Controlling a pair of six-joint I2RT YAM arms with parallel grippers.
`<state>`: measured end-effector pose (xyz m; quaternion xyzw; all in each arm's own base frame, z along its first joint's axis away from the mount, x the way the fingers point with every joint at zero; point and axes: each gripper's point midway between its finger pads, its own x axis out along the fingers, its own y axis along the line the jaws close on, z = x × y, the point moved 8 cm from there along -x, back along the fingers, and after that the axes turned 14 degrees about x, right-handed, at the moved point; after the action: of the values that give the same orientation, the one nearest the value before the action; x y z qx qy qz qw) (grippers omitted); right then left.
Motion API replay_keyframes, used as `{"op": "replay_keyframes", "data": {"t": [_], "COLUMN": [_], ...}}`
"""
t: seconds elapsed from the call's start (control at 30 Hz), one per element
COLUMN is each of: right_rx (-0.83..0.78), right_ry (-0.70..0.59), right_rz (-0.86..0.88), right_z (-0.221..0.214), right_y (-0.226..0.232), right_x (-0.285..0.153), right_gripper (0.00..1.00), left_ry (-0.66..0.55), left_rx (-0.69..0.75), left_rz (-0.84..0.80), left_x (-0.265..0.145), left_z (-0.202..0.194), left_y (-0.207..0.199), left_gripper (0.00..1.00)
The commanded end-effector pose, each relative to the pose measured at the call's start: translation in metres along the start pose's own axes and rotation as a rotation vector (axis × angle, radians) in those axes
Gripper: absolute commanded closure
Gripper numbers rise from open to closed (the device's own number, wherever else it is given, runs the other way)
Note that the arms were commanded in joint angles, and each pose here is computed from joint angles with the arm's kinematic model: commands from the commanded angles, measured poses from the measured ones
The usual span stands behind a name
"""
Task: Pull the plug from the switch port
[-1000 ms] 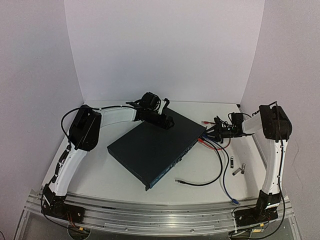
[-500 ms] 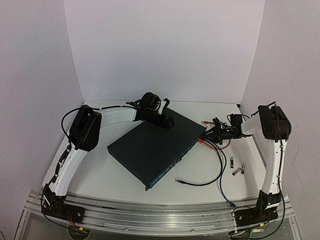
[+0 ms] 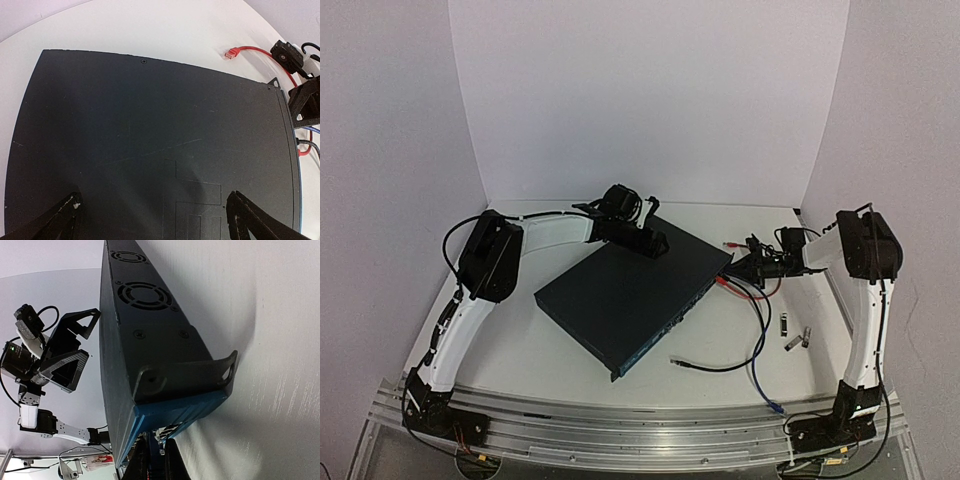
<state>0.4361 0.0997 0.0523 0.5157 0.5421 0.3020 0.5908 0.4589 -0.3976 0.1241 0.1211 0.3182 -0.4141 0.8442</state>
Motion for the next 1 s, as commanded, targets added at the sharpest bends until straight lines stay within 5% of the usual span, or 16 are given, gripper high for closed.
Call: {"op": "replay_keyframes", "data": {"t": [0.0,0.57,0.97], "right_rx": [0.05,0.13,-0.047], "right_ry": [0.003,-0.019,-0.137], "right_rz": [-0.028,-0.043,-0.003], "right_z": [-0.006,-0.023,-0.01], "right_y": [-0.012,-0.048,0.028], "right_x": [0.005,-0.019,-0.052], "right_gripper": [1.0,1.0,1.0], "left_ry": [0.303,0.393,0.371], "left_rx": [-0.111,-0.229,-0.23], "left_rz": [-0.005,-0.012,-0.027], "left_x": [0.035,0.039,0.035], "left_z": [-0.089,-0.114,-0.109], "left_y": [0.003,0.015,0.013], "left_gripper": [0.01,0.01,0.0]}}
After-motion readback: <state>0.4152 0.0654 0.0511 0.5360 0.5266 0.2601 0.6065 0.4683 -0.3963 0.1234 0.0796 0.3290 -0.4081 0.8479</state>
